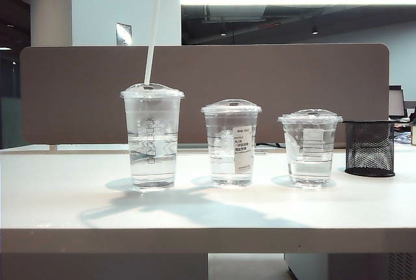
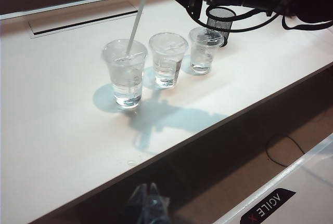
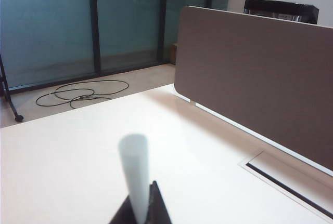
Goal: Pick up the straw and insert it into the large coffee cup.
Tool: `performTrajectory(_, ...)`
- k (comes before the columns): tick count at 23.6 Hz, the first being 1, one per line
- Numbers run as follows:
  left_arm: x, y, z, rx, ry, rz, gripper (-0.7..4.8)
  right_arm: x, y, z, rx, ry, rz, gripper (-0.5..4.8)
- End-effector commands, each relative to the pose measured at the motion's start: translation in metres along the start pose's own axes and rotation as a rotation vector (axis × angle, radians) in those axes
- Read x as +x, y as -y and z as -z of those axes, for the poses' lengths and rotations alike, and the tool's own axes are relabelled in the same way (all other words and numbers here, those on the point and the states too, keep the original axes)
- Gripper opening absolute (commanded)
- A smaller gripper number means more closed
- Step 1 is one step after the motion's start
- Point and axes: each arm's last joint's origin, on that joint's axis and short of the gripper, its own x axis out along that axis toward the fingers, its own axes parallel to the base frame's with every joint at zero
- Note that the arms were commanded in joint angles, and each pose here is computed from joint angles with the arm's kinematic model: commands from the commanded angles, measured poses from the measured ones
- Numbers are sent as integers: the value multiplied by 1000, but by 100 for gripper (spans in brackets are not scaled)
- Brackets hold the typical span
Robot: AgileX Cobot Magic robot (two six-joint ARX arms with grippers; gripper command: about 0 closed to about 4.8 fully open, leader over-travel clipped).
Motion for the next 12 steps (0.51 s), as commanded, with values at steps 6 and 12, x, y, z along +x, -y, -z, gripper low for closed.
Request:
performTrajectory(6, 0, 0, -1, 1, 11, 1, -3, -1, -6, 3, 2, -58, -41, -1)
performTrajectory(12, 0, 0, -1, 1, 11, 1, -3, -1, -11, 4, 2, -70, -55, -1)
